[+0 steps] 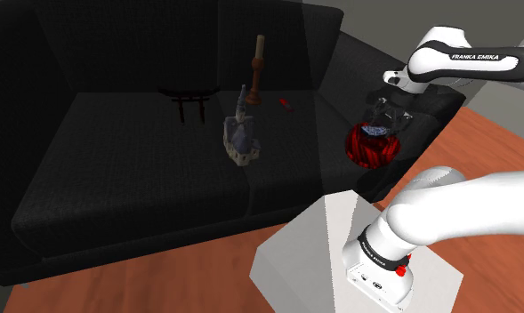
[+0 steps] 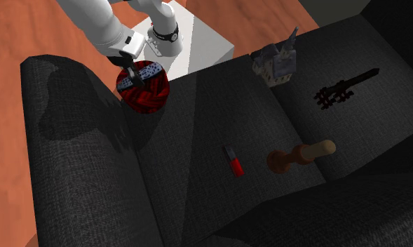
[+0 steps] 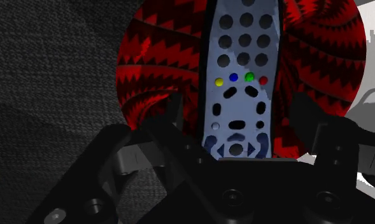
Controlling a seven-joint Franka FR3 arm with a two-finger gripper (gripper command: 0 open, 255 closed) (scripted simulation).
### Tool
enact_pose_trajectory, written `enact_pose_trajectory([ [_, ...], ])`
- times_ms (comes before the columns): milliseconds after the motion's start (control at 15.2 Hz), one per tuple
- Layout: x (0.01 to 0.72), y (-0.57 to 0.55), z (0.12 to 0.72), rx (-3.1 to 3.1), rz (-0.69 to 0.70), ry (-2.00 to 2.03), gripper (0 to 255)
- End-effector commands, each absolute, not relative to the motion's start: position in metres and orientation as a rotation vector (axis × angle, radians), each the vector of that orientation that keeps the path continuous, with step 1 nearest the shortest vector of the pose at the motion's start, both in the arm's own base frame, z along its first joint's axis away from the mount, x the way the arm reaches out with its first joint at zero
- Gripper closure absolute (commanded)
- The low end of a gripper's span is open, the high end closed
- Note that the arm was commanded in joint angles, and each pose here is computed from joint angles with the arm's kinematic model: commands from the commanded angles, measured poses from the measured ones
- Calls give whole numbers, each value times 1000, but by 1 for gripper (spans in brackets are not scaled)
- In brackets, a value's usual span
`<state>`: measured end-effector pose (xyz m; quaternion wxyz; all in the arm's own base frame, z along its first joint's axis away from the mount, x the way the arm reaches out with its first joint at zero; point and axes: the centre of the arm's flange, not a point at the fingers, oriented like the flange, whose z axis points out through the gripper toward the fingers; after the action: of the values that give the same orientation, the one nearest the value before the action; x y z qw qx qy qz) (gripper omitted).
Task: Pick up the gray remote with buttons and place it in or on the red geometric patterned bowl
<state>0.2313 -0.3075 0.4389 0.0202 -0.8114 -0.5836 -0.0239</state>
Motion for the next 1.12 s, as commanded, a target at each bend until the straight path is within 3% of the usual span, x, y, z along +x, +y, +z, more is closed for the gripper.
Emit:
enact_pose_trajectory([
  [0, 231, -308, 439, -2517, -74, -1810, 0],
  [264, 231, -308, 439, -2517, -74, -1810, 0],
  [528, 231, -311, 489, -2517, -74, -1810, 0],
  [1056, 231, -311, 489, -2517, -74, -1810, 0],
])
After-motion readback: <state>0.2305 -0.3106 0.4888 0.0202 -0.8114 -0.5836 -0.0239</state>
